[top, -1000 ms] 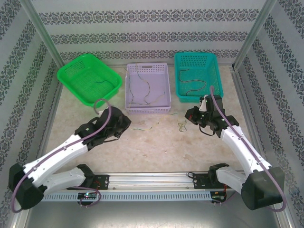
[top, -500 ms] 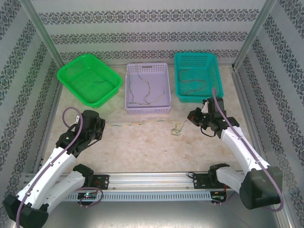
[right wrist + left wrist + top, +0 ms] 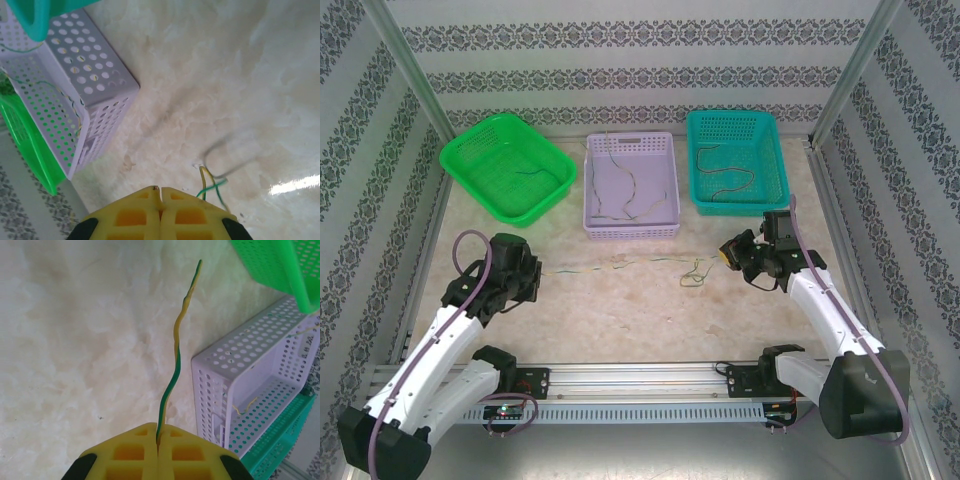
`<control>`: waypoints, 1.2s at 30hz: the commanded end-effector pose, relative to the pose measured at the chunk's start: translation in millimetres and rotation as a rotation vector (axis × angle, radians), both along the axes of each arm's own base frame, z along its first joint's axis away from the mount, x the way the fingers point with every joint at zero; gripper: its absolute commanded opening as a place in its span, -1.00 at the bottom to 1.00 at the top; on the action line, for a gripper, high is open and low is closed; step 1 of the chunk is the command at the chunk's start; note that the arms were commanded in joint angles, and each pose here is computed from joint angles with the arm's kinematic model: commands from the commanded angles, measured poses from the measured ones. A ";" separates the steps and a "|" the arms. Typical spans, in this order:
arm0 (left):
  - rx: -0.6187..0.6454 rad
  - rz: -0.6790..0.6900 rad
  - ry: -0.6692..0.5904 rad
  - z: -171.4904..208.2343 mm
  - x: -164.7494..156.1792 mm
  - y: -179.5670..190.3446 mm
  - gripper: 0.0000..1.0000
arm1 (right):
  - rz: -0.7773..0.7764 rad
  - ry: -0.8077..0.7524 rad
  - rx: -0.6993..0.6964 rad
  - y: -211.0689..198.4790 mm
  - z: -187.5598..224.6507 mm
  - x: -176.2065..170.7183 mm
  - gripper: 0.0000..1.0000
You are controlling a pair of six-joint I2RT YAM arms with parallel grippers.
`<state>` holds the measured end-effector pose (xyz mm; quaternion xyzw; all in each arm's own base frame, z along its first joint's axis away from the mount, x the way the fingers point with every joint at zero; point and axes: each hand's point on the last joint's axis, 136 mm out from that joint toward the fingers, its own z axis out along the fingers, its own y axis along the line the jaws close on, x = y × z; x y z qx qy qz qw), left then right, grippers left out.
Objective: Untangle the cables
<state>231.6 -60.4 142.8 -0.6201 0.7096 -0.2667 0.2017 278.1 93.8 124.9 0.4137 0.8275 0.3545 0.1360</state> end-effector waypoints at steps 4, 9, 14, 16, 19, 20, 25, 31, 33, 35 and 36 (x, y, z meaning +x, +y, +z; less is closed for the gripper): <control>0.114 0.182 0.109 -24.4 -16.3 44.1 -1.00 | -0.224 -0.030 -0.141 -53.6 3.3 28.1 -1.00; 0.065 0.049 0.104 -24.4 2.5 20.0 -0.49 | 0.091 -0.226 -0.355 -18.2 61.8 47.1 -1.00; 0.124 -0.027 0.139 -4.7 0.3 19.8 0.16 | 0.346 -0.328 -0.604 14.1 89.8 42.4 -1.00; 0.158 -0.062 0.106 14.5 6.1 20.7 0.22 | 0.381 -0.352 -0.646 21.2 96.9 41.5 -1.00; 0.162 -0.177 -0.014 47.3 33.2 3.5 0.18 | 0.399 -0.390 -0.672 29.6 109.7 44.5 -1.00; 0.154 -0.233 -0.072 57.9 46.2 -7.2 0.13 | 0.405 -0.404 -0.686 31.7 114.1 45.8 -1.00; 0.074 -0.567 -0.277 100.0 94.0 -84.6 -0.12 | 0.389 -0.450 -0.744 36.2 136.6 53.4 -1.00; 0.147 -0.708 -0.302 115.9 94.9 -128.8 -0.05 | 0.340 -0.559 -0.839 35.2 190.0 64.1 -1.00; 0.127 -0.717 -0.313 115.7 96.3 -140.0 0.00 | 0.339 -0.611 -0.875 36.3 213.3 66.7 -1.00; 0.120 -0.742 -0.330 117.5 98.4 -152.9 0.01 | 0.329 -0.672 -0.902 36.2 237.0 68.2 -1.00; 0.120 -0.763 -0.348 120.3 99.9 -160.6 0.01 | 0.318 -0.708 -0.908 35.8 250.1 68.7 -1.00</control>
